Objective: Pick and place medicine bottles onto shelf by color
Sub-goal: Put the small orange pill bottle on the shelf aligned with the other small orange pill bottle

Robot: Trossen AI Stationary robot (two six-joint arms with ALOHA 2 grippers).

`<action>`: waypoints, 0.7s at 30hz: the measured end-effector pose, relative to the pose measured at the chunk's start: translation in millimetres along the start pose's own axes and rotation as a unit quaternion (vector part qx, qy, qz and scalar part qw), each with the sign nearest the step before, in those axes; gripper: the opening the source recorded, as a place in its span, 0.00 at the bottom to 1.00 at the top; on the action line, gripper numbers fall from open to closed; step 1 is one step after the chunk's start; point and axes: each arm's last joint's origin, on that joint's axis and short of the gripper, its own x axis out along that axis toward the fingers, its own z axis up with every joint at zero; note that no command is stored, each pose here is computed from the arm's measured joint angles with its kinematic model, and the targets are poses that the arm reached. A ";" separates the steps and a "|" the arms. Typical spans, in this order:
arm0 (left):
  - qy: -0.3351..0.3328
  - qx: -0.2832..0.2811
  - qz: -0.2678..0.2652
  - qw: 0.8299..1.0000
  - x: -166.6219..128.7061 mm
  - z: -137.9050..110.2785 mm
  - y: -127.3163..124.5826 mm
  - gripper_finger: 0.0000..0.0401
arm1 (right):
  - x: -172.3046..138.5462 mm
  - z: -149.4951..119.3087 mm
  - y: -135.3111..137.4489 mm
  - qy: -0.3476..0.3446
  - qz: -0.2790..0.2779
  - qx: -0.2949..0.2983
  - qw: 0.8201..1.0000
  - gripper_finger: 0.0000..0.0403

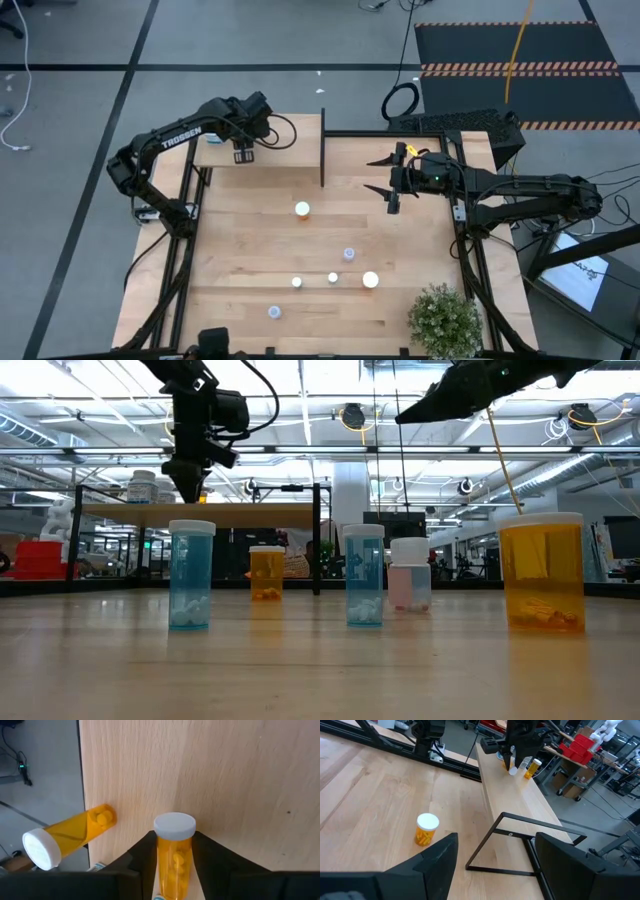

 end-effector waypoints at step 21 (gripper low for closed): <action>-0.028 -0.051 0.008 0.998 -16.3 12.7 -8.2 0.29 | 1.3 1.3 -0.4 -0.008 -0.003 0.004 1.000 0.64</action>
